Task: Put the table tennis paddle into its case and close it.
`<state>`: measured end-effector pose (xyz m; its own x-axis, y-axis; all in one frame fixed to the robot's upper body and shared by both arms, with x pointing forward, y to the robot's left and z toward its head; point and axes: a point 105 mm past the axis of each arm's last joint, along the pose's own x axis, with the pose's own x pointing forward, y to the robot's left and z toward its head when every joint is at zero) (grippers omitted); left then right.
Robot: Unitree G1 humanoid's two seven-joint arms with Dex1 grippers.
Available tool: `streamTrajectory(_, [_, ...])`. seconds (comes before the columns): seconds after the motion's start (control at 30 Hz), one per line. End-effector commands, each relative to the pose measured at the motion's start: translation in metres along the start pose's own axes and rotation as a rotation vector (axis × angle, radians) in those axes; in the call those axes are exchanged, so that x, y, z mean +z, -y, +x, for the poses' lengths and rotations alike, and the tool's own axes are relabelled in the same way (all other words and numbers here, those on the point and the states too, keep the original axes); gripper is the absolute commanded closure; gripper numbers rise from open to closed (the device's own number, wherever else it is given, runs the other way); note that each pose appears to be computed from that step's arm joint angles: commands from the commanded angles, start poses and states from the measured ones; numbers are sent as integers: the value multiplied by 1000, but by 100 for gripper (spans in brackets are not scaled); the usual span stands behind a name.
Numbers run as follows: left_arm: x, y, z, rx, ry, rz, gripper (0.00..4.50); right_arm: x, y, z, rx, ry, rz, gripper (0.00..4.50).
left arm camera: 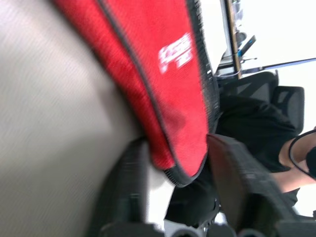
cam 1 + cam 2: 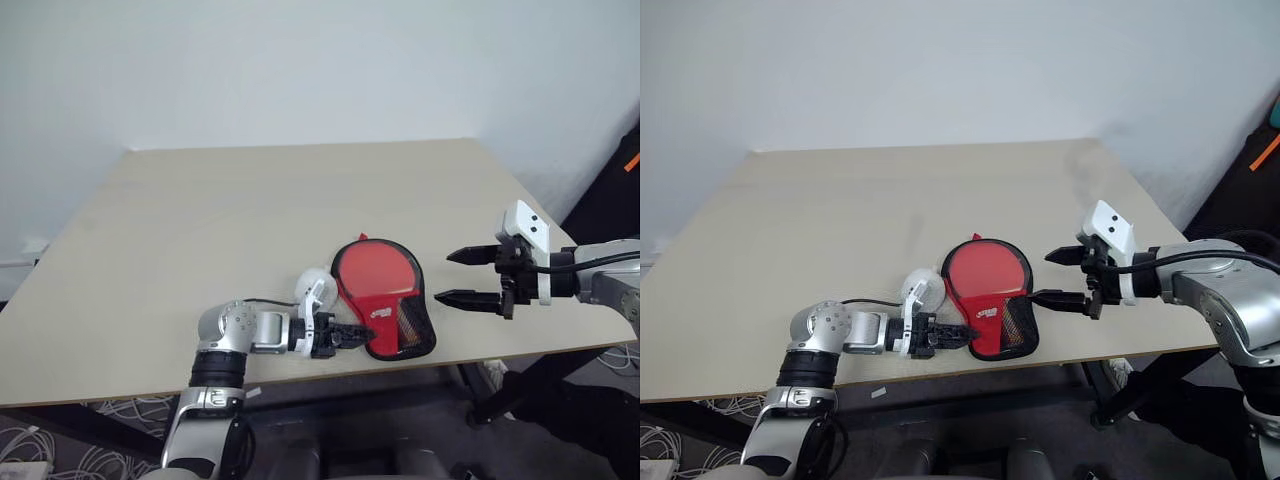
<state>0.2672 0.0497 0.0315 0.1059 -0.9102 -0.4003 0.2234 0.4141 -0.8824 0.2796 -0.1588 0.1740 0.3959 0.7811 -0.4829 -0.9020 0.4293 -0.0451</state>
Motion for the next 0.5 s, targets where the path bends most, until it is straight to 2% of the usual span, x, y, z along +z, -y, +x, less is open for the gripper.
streamTrajectory(0.03, [-36,-25,5,101,-151,-105,412,11,-3,-8,-15,36,-25,0])
streamTrajectory(0.07, [-37,-25,5,105,-154,-105,444,11,-5,-8,-10,35,-23,0])
streamTrajectory(0.1, [-38,-26,4,109,-156,-104,447,11,-6,-8,-7,36,-21,0])
streamTrajectory(0.5, [-33,-22,-11,102,-120,-71,447,12,-13,-3,1,54,-8,0])
